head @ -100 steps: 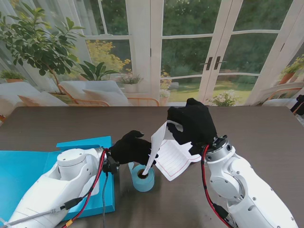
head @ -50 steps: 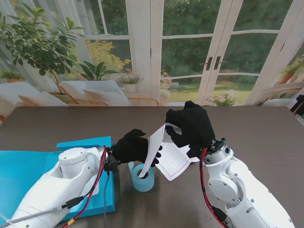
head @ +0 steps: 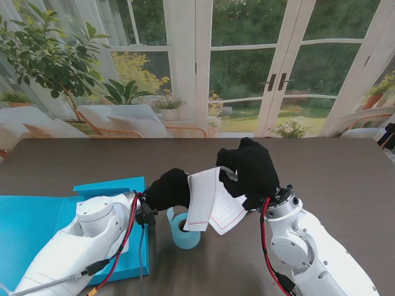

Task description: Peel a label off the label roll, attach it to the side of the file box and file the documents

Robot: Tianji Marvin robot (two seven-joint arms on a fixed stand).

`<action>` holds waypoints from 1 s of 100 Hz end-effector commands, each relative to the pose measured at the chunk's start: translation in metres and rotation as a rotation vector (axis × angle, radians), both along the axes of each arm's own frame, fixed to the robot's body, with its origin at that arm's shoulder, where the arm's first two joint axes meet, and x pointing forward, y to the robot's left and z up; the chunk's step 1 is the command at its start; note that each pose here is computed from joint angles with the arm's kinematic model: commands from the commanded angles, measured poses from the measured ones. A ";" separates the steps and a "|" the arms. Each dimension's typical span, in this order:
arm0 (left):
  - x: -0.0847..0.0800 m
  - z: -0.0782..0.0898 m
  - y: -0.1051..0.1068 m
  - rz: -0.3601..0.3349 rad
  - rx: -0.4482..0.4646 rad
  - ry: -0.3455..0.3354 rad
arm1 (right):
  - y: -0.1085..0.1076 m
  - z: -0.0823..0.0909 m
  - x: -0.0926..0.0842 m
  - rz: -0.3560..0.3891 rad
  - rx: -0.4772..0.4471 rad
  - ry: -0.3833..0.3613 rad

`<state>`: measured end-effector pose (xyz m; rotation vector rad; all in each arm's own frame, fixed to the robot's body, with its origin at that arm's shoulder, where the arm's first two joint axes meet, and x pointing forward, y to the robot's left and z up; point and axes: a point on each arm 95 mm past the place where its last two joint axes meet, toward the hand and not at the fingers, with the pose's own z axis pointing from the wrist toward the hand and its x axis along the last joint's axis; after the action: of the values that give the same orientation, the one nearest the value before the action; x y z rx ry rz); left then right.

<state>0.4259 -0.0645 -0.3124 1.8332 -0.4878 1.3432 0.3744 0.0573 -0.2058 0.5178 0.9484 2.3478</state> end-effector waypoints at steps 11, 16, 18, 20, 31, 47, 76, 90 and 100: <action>-0.005 0.001 -0.003 0.026 -0.018 -0.036 | -0.001 -0.011 -0.001 -0.002 0.004 0.030; -0.005 0.001 -0.003 0.042 -0.023 -0.044 | -0.002 -0.012 -0.001 -0.003 0.010 0.035; -0.005 0.001 -0.003 0.048 -0.025 -0.047 | -0.002 -0.013 -0.001 -0.003 0.012 0.039; -0.005 0.001 -0.002 0.054 -0.027 -0.051 | -0.002 -0.014 -0.001 -0.003 0.015 0.042; -0.005 0.002 -0.003 0.072 -0.041 -0.065 | -0.003 -0.018 -0.001 0.002 0.022 0.051; -0.003 0.000 -0.003 0.073 -0.062 -0.079 | -0.004 -0.027 0.000 0.022 0.033 0.074; 0.002 -0.002 -0.005 0.086 -0.070 -0.157 | -0.007 -0.040 0.004 0.048 0.029 0.106; 0.003 -0.002 -0.007 0.112 -0.067 -0.203 | -0.006 -0.043 0.005 0.049 0.031 0.115; 0.002 -0.002 -0.009 0.116 -0.061 -0.230 | -0.006 -0.045 0.005 0.052 0.031 0.122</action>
<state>0.4303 -0.0670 -0.3150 1.7135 -0.4393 1.6447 0.3804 0.0474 -0.2463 0.6476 0.9690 2.3997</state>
